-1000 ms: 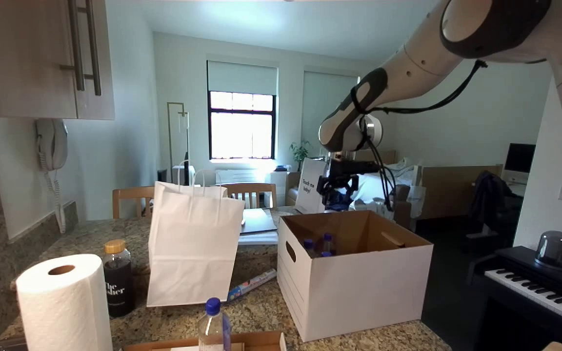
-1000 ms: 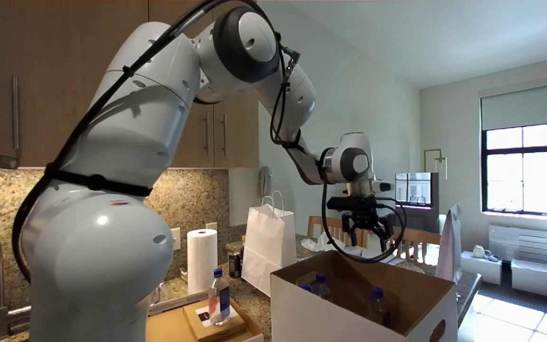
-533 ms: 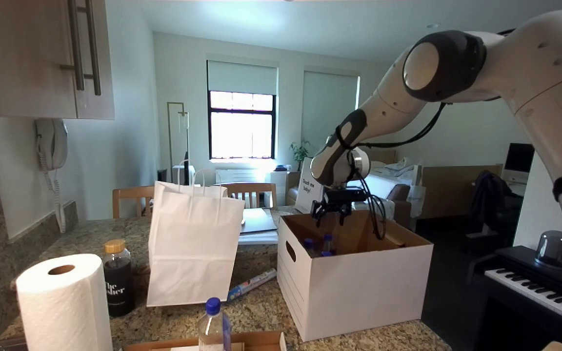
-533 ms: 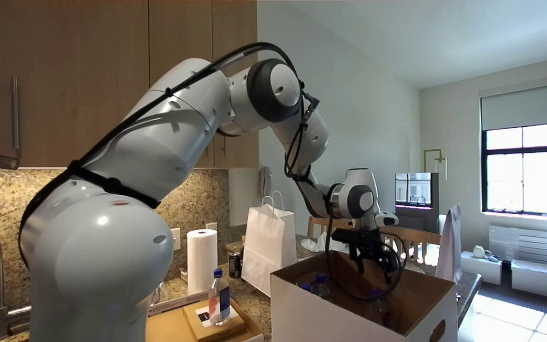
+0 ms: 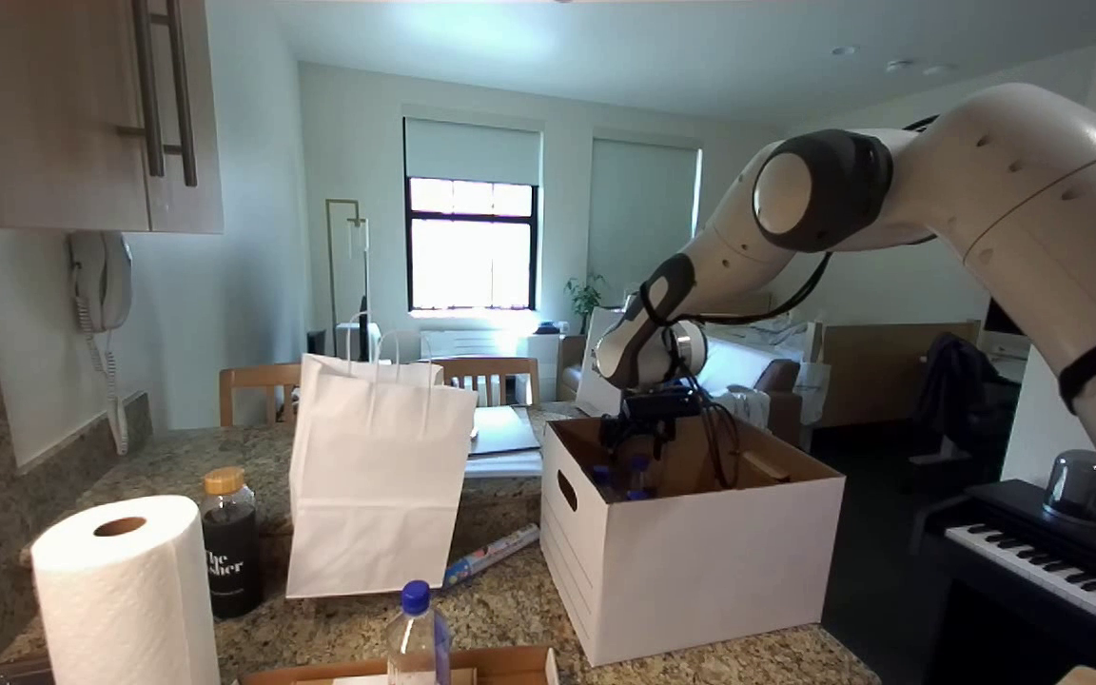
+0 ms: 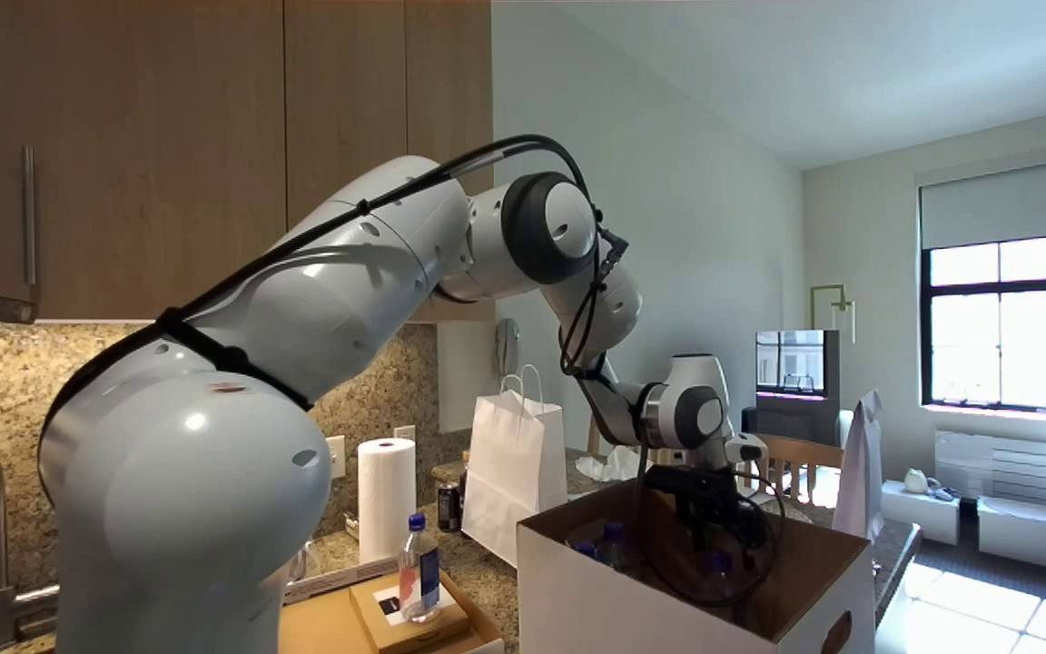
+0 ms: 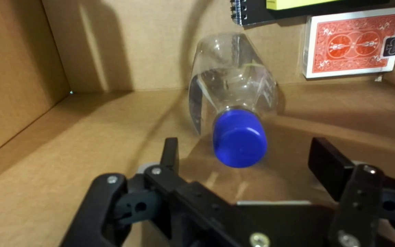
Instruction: Remove three bottles from the box and put them on the counter
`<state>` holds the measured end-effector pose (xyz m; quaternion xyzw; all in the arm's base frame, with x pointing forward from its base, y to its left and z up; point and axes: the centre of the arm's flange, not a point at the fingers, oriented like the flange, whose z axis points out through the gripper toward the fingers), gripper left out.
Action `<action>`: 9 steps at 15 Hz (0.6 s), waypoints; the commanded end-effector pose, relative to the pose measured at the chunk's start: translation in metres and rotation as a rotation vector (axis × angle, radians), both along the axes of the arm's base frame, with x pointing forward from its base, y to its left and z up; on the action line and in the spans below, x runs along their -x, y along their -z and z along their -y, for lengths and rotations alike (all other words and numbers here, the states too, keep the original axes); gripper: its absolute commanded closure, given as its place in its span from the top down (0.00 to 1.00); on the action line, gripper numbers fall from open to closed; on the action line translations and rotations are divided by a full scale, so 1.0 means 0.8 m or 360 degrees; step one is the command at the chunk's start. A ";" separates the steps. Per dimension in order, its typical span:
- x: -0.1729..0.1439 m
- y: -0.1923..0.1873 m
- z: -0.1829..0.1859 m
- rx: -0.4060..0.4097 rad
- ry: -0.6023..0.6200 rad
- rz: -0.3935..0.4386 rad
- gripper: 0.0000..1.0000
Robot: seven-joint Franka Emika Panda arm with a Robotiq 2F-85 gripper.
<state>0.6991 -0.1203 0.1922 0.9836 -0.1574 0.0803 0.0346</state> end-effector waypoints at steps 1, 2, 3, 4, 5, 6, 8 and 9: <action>-0.009 0.002 0.001 -0.0003 0.0004 -0.0015 0.67; -0.008 0.002 0.001 -0.0001 -0.0001 -0.0035 0.59; -0.006 0.000 0.000 0.0000 -0.0004 -0.0050 0.53; -0.004 -0.001 0.000 0.0003 -0.0004 -0.0069 0.47; -0.002 -0.002 -0.001 0.0004 -0.0008 -0.0081 0.39; -0.001 -0.002 -0.001 0.0006 -0.0009 -0.0090 0.34; 0.000 -0.001 -0.002 0.0014 -0.0004 -0.0102 0.20; 0.000 -0.005 -0.003 0.0027 -0.0008 -0.0095 0.13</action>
